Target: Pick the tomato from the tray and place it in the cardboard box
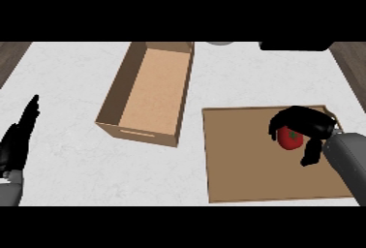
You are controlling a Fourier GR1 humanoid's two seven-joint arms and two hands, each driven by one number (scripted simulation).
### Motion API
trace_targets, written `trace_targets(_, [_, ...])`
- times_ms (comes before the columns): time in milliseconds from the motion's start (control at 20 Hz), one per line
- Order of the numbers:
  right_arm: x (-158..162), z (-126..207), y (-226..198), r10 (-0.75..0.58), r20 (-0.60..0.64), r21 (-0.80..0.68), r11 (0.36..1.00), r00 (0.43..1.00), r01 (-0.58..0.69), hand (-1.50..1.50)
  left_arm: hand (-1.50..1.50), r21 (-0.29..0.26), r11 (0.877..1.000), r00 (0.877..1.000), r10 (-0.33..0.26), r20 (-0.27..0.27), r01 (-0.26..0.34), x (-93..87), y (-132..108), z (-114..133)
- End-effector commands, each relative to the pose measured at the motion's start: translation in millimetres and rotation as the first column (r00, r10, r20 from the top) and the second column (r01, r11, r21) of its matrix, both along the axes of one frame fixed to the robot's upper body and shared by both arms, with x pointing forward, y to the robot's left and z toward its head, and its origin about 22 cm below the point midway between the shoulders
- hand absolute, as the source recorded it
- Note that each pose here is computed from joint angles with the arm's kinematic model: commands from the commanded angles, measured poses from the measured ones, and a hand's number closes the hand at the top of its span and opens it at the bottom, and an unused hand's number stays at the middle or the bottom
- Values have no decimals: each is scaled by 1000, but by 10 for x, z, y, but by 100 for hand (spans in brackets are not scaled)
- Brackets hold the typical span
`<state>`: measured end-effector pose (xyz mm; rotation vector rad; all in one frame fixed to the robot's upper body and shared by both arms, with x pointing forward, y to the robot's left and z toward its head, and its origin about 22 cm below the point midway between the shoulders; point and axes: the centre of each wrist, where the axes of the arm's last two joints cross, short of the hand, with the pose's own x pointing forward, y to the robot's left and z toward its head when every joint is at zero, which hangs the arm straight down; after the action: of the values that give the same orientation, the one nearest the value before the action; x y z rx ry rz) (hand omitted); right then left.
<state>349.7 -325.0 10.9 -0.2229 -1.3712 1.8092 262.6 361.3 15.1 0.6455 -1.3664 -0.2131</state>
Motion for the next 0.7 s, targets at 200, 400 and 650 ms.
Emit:
trace_targets(200, [67, 70, 25, -45, 205, 88, 996, 978, 28, 150, 0, 7, 1000, 1000, 2, 2, -2, -45, 31, -33])
trace_targets(400, [454, 277, 384, -118, 270, 132, 988, 956, 85, 150, 0, 5, 1000, 1000, -2, 3, 2, 42, -24, -36])
trace_targets(650, [932, 938, 477, -205, 374, 138, 977, 904, 164, 150, 0, 2, 997, 997, -73, 24, 73, 207, -159, 71])
